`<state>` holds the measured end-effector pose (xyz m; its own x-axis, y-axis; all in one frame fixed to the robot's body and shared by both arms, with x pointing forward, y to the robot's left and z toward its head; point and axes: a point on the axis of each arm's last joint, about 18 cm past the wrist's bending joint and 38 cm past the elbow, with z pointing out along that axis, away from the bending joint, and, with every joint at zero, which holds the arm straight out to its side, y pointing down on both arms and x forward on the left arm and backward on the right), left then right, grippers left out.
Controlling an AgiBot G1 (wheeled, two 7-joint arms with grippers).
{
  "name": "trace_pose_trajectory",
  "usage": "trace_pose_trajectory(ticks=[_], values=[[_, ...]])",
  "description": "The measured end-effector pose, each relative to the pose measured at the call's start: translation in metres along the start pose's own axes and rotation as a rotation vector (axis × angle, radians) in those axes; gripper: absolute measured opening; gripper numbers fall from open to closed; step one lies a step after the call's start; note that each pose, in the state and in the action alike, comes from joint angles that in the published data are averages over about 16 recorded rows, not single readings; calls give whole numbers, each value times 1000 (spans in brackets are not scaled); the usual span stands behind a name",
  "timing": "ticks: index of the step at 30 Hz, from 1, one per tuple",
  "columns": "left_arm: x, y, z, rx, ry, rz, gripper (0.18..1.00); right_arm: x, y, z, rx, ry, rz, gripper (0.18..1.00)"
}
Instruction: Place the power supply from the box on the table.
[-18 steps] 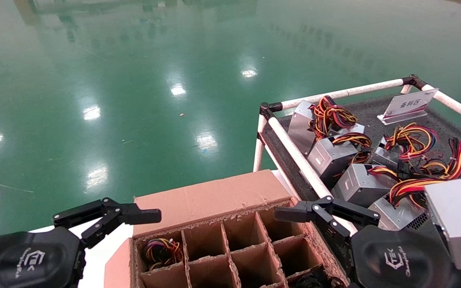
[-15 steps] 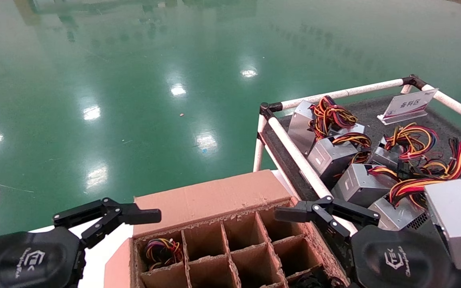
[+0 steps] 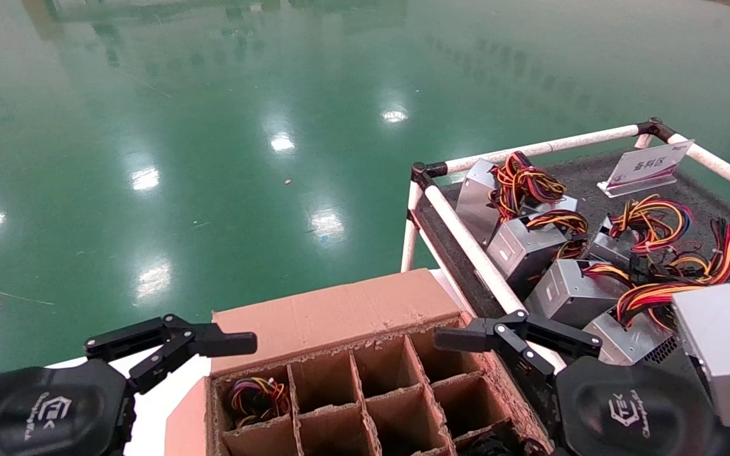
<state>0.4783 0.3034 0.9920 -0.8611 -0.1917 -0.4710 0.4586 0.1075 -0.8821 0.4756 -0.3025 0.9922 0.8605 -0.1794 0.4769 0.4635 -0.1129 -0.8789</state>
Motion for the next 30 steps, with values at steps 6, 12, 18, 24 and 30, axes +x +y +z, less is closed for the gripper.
trace_pose_trajectory(ticks=[6,12,18,24,30], values=[[0,0,0,0,0,0,938,0,0,0,0,0,0,1000],[0,0,0,0,0,0,860,0,0,0,0,0,0,1000],[0,0,0,0,0,0,744,0,0,0,0,0,0,1000],[0,0,0,0,0,0,614,0,0,0,0,0,0,1000],[0,0,0,0,0,0,480,0,0,0,0,0,0,1000]])
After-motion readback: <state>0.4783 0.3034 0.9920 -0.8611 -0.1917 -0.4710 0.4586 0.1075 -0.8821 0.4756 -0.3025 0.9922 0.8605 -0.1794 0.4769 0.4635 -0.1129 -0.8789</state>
